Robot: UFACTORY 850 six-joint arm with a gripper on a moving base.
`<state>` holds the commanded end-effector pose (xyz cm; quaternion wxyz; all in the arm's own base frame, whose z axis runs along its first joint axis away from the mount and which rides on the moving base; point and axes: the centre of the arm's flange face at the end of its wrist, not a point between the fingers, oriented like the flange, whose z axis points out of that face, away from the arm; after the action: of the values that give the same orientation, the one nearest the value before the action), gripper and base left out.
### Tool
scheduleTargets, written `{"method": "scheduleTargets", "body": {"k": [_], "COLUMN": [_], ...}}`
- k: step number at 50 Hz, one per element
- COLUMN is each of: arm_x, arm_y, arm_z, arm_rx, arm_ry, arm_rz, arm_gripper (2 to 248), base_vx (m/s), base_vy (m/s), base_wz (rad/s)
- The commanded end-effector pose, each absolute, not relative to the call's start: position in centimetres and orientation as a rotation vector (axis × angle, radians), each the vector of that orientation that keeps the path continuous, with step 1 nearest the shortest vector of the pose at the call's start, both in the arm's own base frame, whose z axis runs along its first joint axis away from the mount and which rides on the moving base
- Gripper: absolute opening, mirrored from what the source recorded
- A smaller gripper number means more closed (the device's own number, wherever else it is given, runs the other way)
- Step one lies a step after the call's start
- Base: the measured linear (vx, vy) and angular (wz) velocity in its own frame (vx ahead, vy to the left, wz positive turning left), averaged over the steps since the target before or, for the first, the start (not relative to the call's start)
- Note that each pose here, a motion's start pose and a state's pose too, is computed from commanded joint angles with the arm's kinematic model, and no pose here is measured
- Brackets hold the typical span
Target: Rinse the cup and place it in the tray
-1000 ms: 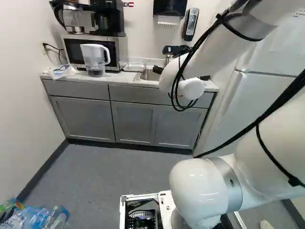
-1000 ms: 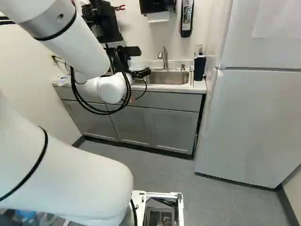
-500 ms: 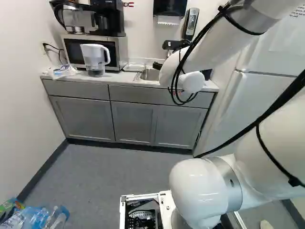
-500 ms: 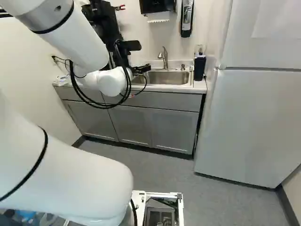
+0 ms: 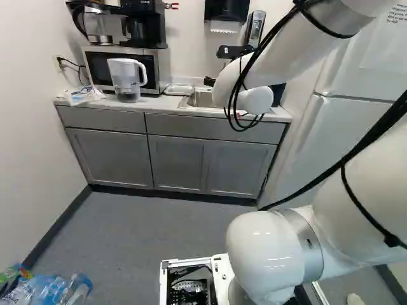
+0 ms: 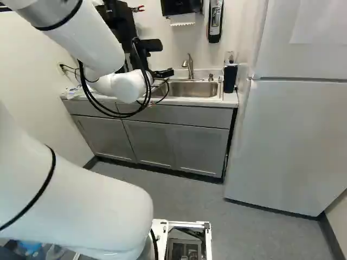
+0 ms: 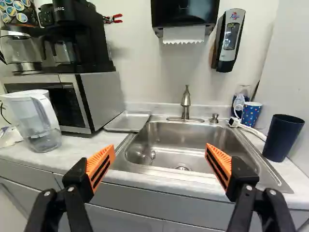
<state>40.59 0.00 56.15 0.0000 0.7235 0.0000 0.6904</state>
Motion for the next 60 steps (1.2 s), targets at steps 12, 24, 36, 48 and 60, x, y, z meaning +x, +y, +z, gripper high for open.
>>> {"method": "scheduleTargets", "body": {"k": [12, 24, 36, 48, 60], "arm_x": [41.2, 41.7, 42.3, 42.9, 43.3], "arm_y": [0.0, 0.0, 0.0, 0.0, 0.0], "arm_z": [57.2, 58.4, 59.6, 60.7, 61.8], "arm_rx": [2.273, 2.261, 2.253, 2.252, 2.255], "arm_ry": [0.0, 0.0, 0.0, 0.0, 0.0], "arm_rz": [2.169, 2.181, 2.19, 2.191, 2.188], "arm_gripper": [247, 247, 247, 247, 247], "base_vx": [0.0, 0.0, 0.0, 0.0, 0.0], "base_vy": [0.0, 0.0, 0.0, 0.0, 0.0], "base_wz": [0.0, 0.0, 0.0, 0.0, 0.0]}}
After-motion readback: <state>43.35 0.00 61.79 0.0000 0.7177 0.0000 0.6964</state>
